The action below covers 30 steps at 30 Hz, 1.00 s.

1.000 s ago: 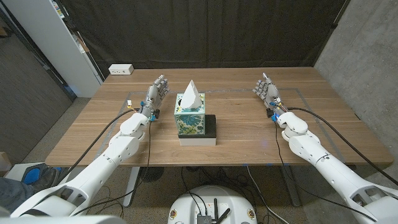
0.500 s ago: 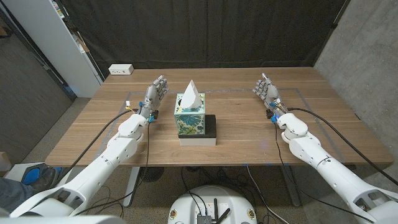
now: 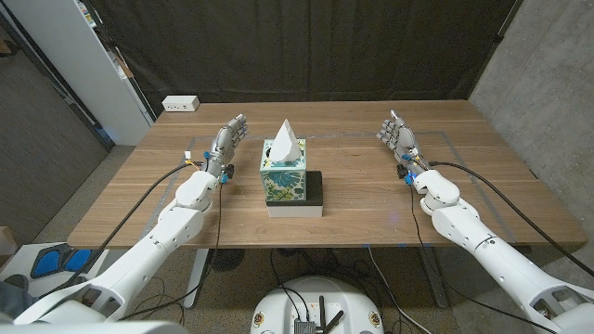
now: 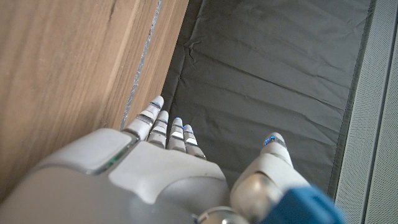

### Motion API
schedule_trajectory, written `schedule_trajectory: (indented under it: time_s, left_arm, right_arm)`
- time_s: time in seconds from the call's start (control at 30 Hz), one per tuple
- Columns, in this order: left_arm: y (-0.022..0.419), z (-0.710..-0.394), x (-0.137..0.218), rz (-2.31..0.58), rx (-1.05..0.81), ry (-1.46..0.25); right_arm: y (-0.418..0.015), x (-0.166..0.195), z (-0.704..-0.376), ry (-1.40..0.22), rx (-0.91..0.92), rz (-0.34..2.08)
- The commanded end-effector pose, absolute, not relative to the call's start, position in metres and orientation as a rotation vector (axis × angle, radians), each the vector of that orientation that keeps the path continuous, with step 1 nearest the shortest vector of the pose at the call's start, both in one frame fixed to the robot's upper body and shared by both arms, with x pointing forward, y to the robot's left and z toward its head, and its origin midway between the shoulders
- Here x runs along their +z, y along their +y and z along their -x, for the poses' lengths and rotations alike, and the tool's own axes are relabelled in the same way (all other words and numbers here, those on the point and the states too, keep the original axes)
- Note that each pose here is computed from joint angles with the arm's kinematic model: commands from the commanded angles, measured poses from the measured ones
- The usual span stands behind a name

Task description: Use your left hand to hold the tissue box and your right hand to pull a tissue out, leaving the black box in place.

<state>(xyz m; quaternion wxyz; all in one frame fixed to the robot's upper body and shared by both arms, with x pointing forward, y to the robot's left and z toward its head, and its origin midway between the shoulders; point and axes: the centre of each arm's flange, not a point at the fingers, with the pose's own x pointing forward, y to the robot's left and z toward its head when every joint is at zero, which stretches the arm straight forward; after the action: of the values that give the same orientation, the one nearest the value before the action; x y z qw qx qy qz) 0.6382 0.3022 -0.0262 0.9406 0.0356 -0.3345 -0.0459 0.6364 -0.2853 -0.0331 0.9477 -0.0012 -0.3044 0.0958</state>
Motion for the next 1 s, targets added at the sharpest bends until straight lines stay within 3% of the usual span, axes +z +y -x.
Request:
schedule_trajectory:
  time_s: [0.03, 0.67, 0.77, 1.0]
  left_arm:
    - [0.302, -0.633, -0.016, -0.222, 0.075, -0.758]
    - [0.308, -0.621, -0.011, -0.518, 0.318, -0.775]
    - [0.308, -0.615, -0.003, -0.763, 0.405, -0.755]
    - [0.298, -0.622, -0.005, -0.777, 0.383, -0.772]
  right_arm:
    - [-0.297, -0.028, -0.633, -0.644, 0.203, -0.014]
    - [-0.290, -0.021, -0.631, -0.649, 0.207, 0.052]
    - [-0.289, -0.022, -0.630, -0.647, 0.190, 0.082]
    - [-0.281, -0.029, -0.634, -0.644, 0.221, 0.028]
